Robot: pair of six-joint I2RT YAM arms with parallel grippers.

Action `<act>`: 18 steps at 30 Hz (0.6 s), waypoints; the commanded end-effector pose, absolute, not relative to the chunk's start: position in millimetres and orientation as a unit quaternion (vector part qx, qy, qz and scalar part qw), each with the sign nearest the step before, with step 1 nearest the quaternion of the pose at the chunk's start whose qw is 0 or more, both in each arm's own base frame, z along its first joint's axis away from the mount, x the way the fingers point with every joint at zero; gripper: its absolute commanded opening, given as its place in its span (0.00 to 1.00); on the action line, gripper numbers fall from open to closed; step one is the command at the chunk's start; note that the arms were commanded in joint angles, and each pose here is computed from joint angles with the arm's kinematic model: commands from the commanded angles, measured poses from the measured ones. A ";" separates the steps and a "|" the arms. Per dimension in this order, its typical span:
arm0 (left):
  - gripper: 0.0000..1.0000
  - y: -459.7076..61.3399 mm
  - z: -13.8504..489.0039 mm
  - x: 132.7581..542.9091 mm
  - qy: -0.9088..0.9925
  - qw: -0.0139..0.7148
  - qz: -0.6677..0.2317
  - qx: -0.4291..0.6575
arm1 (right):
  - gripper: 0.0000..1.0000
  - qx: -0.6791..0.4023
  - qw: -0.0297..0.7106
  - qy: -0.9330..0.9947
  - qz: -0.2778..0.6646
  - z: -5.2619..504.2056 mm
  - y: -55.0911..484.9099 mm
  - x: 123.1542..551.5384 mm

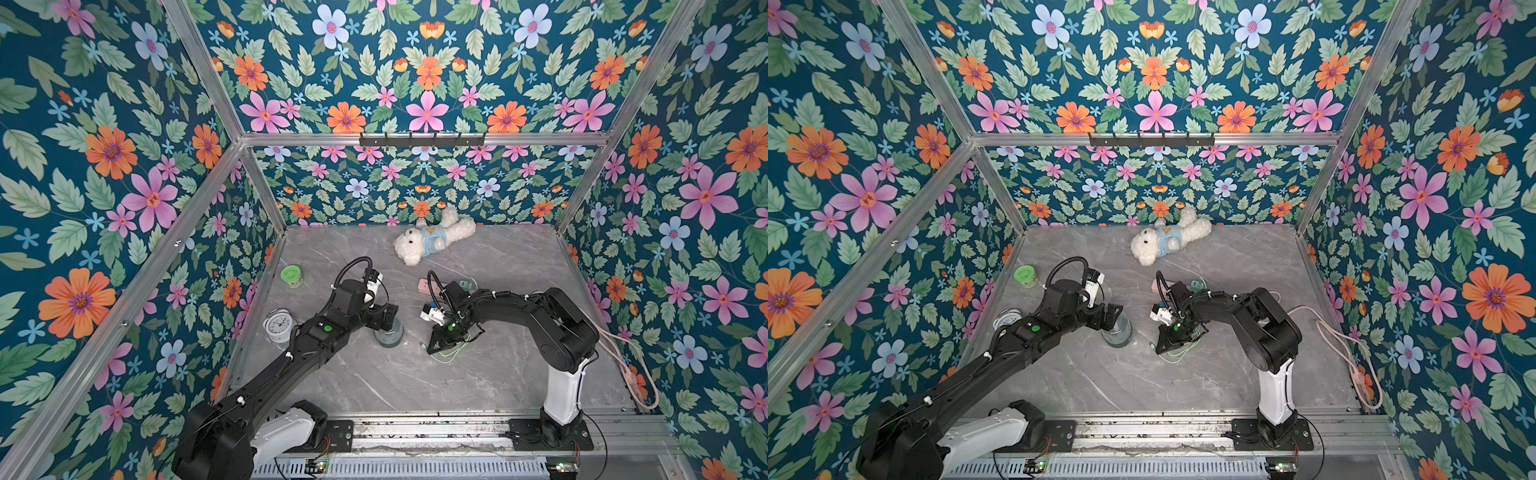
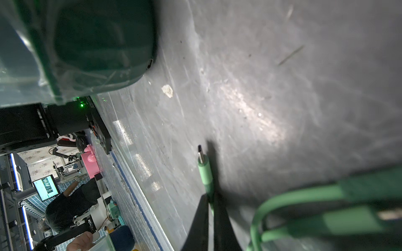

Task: Charge the cordless meat grinders
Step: Pick up the charging cable from the center of the board.

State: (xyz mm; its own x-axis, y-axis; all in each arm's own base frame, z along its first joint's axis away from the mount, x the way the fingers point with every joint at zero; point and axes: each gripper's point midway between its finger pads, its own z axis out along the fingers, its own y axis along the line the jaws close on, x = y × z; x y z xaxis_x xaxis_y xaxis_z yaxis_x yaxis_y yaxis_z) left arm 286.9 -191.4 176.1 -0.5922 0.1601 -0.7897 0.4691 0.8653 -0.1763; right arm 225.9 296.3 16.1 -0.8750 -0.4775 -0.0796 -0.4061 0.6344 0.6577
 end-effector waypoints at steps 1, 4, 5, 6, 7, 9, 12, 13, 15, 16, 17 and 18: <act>0.99 -190.1 177.9 283.3 0.875 0.408 -0.191 0.177 | 0.21 0.257 0.043 -0.913 -0.315 9.9 284.2 221.9; 0.98 -192.1 175.1 282.6 0.875 0.405 -0.198 0.175 | 0.27 0.279 0.028 -0.913 -0.297 11.4 285.2 218.3; 0.98 -193.3 174.4 282.4 0.875 0.404 -0.201 0.175 | 0.27 0.286 0.023 -0.914 -0.288 10.4 285.7 217.5; 0.98 -194.4 173.2 281.8 0.875 0.403 -0.205 0.176 | 0.27 0.290 0.023 -0.915 -0.281 9.1 285.9 215.5; 0.98 -195.1 172.5 281.7 0.874 0.402 -0.207 0.175 | 0.27 0.294 0.022 -0.916 -0.271 7.1 285.2 213.8; 0.98 -195.6 172.0 281.2 0.873 0.404 -0.211 0.173 | 0.25 0.301 0.015 -0.921 -0.245 1.9 281.5 213.2; 0.98 -196.1 169.2 279.6 0.873 0.402 -0.214 0.175 | 0.20 0.319 0.003 -0.926 -0.201 -4.8 273.7 211.7; 0.97 -196.3 169.4 279.3 0.873 0.402 -0.215 0.175 | 0.19 0.328 -0.003 -0.926 -0.186 -6.1 272.1 211.4; 0.97 -196.3 170.4 279.1 0.872 0.403 -0.216 0.175 | 0.17 0.347 -0.011 -0.923 -0.164 -9.9 270.9 208.2; 0.97 -196.0 171.3 278.8 0.871 0.404 -0.216 0.175 | 0.17 0.356 -0.017 -0.921 -0.159 -10.3 273.1 206.4; 0.97 -195.2 171.3 278.4 0.871 0.405 -0.216 0.173 | 0.17 0.362 -0.023 -0.919 -0.152 -11.7 273.7 204.8; 0.97 -195.2 172.6 277.7 0.870 0.407 -0.217 0.174 | 0.18 0.367 -0.027 -0.917 -0.151 -11.4 275.1 204.0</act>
